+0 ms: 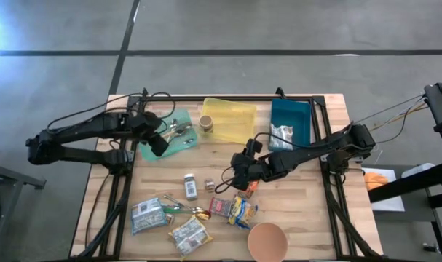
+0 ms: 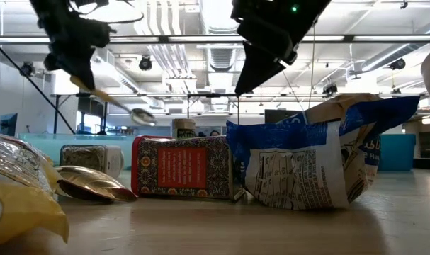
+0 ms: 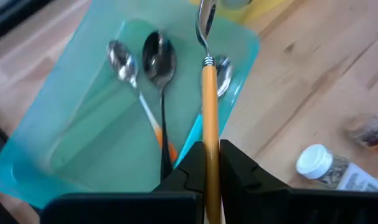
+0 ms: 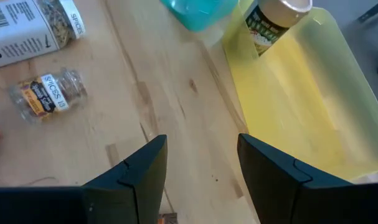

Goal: Pick & Place Food Item
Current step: Put the yellow spoon into the green bin, then put the orange seasoning pack into the yellow bin

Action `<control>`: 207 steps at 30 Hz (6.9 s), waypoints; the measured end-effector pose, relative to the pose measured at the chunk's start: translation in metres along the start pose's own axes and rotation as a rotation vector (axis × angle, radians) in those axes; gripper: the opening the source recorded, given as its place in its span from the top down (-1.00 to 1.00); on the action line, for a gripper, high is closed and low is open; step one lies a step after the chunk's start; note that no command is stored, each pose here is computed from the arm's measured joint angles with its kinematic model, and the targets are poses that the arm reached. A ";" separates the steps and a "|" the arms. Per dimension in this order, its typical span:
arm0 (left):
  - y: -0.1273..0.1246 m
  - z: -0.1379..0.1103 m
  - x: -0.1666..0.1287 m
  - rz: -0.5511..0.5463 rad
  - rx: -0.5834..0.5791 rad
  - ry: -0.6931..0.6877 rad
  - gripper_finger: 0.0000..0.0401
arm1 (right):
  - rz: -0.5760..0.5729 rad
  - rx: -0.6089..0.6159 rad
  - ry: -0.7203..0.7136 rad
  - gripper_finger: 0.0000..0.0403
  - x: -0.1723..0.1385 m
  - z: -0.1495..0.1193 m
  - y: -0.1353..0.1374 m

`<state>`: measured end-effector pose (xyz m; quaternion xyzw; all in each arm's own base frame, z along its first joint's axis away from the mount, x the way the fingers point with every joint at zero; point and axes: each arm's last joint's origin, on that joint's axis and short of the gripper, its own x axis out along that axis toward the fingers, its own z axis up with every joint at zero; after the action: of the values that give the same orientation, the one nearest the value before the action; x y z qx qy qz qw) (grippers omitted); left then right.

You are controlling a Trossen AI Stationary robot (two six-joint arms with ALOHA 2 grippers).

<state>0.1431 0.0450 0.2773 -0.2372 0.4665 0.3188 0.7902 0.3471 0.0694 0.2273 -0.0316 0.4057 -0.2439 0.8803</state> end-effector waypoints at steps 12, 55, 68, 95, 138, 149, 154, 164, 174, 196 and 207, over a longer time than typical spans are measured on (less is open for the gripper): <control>0.022 -0.013 0.038 0.043 -0.082 0.102 0.93 | 0.005 0.003 0.015 0.03 0.001 -0.010 0.004; 0.027 -0.004 0.127 0.078 0.046 0.542 0.96 | 0.005 -0.017 0.037 0.03 0.005 -0.018 0.004; 0.028 -0.004 0.128 0.103 0.048 0.531 0.61 | 0.002 -0.023 0.047 0.03 0.006 -0.022 0.004; 0.026 0.005 0.120 0.121 -0.027 0.519 0.55 | 0.004 -0.007 0.053 0.03 0.007 -0.024 0.004; -0.026 0.048 0.062 -0.345 0.064 -0.029 -0.33 | 0.417 -0.572 0.390 0.03 0.015 -0.046 -0.015; -0.027 0.049 0.062 -0.350 0.071 -0.046 -0.35 | 0.395 -0.708 0.416 0.03 0.010 -0.085 0.004; -0.027 0.049 0.062 -0.350 0.071 -0.046 -0.35 | 0.387 -0.702 0.317 0.03 0.013 -0.091 0.014; -0.027 0.049 0.062 -0.350 0.071 -0.045 -0.35 | 0.361 -0.721 0.256 0.03 0.016 -0.102 0.019; -0.027 0.049 0.062 -0.350 0.087 -0.048 -0.35 | 0.296 -0.768 0.180 0.14 0.021 -0.102 0.019; -0.027 0.050 0.062 -0.355 0.072 -0.058 -0.35 | 0.219 0.240 0.310 0.69 0.007 -0.088 -0.004; -0.027 0.050 0.062 -0.352 0.133 -0.061 -0.35 | 0.226 0.715 0.334 -0.03 0.008 -0.095 -0.008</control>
<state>0.2142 0.0772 0.2470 -0.2525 0.4135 0.1509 0.8617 0.2790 0.0724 0.1598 0.3611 0.4335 -0.2728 0.7793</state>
